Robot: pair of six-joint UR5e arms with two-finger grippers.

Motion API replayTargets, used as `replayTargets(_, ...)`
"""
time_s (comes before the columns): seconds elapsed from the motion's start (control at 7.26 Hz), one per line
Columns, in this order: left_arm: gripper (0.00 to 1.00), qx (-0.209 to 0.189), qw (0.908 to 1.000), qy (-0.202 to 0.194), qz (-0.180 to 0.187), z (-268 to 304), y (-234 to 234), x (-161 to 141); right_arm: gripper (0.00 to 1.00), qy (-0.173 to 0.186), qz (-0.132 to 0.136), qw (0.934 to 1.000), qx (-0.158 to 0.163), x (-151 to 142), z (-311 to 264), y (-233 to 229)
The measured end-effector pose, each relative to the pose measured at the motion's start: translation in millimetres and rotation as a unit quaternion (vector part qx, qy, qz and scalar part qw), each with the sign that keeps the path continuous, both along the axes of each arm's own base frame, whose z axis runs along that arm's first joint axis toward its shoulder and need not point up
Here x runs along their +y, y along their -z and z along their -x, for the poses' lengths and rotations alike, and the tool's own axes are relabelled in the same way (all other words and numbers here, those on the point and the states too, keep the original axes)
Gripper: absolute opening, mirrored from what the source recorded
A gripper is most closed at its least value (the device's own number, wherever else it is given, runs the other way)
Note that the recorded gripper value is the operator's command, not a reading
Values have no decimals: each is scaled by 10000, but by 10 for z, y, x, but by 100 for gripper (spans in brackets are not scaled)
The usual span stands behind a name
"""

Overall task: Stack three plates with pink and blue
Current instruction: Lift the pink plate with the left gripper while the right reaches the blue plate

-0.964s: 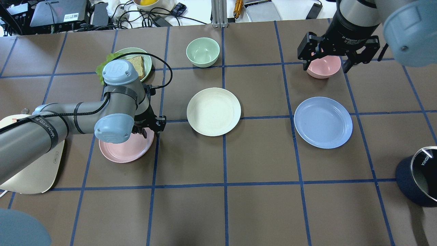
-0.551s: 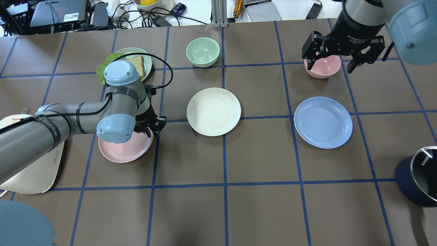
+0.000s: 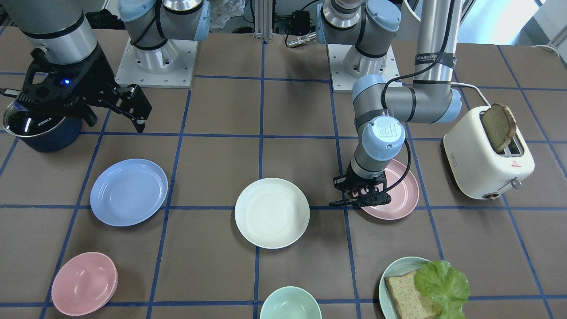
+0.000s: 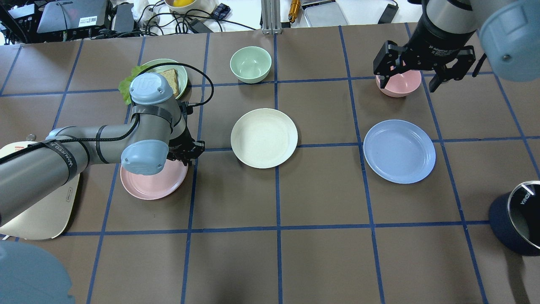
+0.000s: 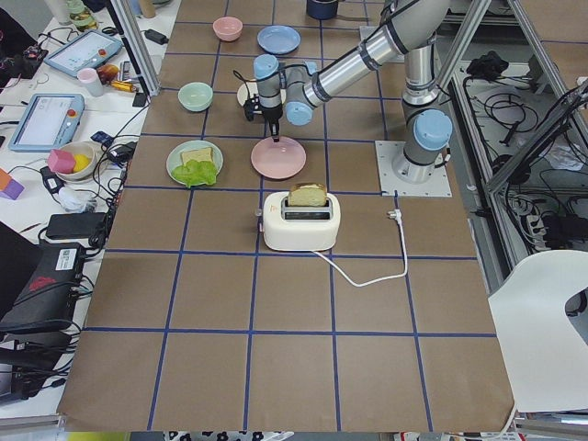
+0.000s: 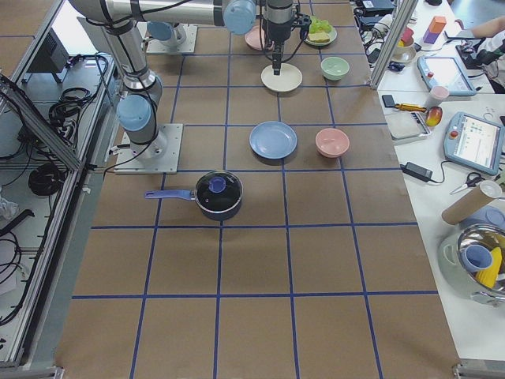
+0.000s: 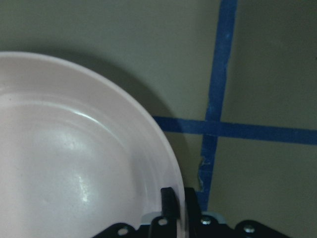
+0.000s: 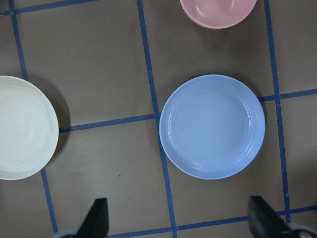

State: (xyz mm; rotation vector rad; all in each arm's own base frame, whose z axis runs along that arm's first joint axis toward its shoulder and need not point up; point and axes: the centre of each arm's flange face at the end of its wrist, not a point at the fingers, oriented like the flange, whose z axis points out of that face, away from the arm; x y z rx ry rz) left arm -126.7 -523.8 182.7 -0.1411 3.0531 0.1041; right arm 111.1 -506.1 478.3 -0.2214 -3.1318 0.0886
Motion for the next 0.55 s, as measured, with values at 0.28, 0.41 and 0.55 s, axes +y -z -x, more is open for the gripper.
replayTargets(0.28,0,-280,9996,46,59,-24,-52,-24,100,86,-101,9999,0,-3,127,200)
replayTargets(0.41,0,-414,9991,75,86,-28,-80,-27,100,176,-115,9998,-5,-26,298,302)
replayTargets(0.55,0,-510,9985,138,131,19,-128,-41,100,216,-110,9997,-1,-51,502,432)
